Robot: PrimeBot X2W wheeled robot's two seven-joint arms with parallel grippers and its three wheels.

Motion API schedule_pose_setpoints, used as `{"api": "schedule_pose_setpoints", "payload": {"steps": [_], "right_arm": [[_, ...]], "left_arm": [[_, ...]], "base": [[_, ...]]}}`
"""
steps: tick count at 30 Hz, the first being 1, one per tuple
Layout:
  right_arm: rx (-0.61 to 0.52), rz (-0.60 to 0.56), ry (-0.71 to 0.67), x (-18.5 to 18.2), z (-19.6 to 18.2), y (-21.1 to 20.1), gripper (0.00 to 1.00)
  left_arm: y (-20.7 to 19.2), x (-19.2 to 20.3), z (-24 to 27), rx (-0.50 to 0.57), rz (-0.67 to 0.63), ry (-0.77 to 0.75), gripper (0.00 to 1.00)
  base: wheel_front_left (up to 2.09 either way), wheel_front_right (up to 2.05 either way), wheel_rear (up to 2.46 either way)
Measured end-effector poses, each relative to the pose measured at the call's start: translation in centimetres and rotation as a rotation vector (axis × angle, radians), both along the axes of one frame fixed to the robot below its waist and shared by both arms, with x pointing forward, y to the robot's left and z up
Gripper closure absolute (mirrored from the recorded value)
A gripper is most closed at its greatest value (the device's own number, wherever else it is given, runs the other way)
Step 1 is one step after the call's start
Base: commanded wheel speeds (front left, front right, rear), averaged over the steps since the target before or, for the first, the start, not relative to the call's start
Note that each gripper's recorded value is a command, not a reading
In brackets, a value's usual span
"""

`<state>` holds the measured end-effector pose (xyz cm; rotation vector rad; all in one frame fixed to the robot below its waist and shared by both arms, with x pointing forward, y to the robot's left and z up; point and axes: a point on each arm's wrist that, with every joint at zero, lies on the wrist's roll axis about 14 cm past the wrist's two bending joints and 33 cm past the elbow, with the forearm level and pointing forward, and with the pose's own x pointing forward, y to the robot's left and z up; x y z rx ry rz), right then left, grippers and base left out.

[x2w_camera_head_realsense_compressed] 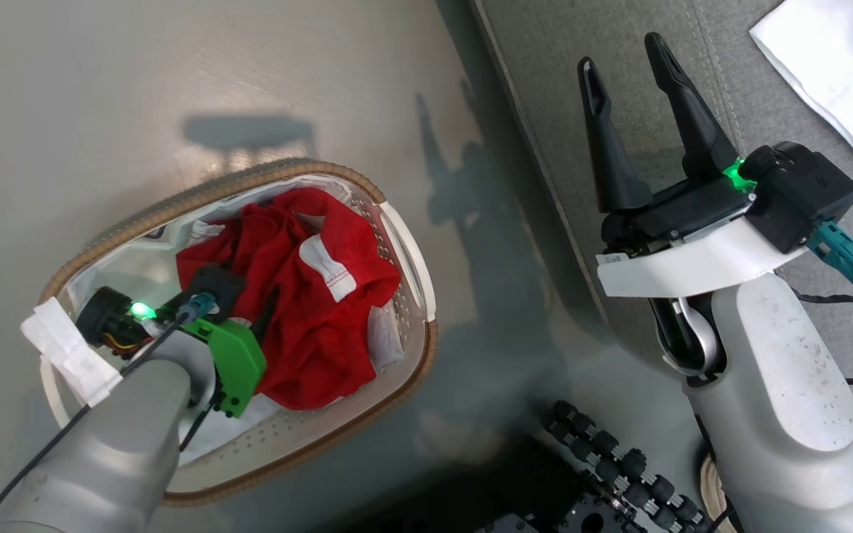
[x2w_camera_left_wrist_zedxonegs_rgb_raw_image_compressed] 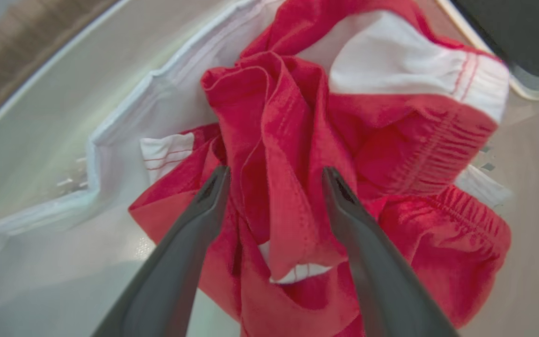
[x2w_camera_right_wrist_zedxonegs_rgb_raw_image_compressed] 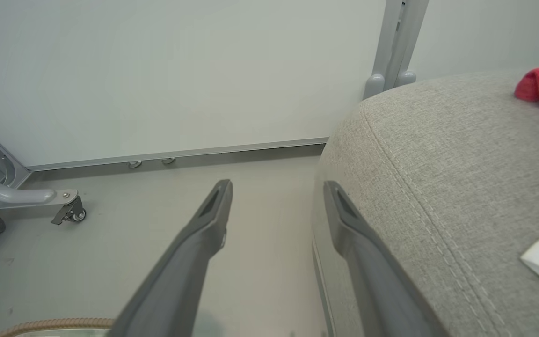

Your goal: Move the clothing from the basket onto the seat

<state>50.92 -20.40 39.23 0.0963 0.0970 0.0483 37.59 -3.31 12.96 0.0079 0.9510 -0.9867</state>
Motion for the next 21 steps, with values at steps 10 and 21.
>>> {"api": "schedule_pose_setpoints", "payload": {"steps": [10, 21], "right_arm": [[-0.013, -0.008, 0.031, 0.0, -1.4, -0.5, 0.00], [-0.015, -0.007, 0.000, -0.1, 0.7, -0.4, 0.00]], "left_arm": [[-0.5, -2.0, -1.9, 0.027, -0.040, 0.077, 0.00], [-1.3, -3.2, 1.5, -0.022, -0.028, 0.081, 1.00]], "base": [[0.00, 0.00, 0.00], [0.00, 0.00, 0.00]]}}
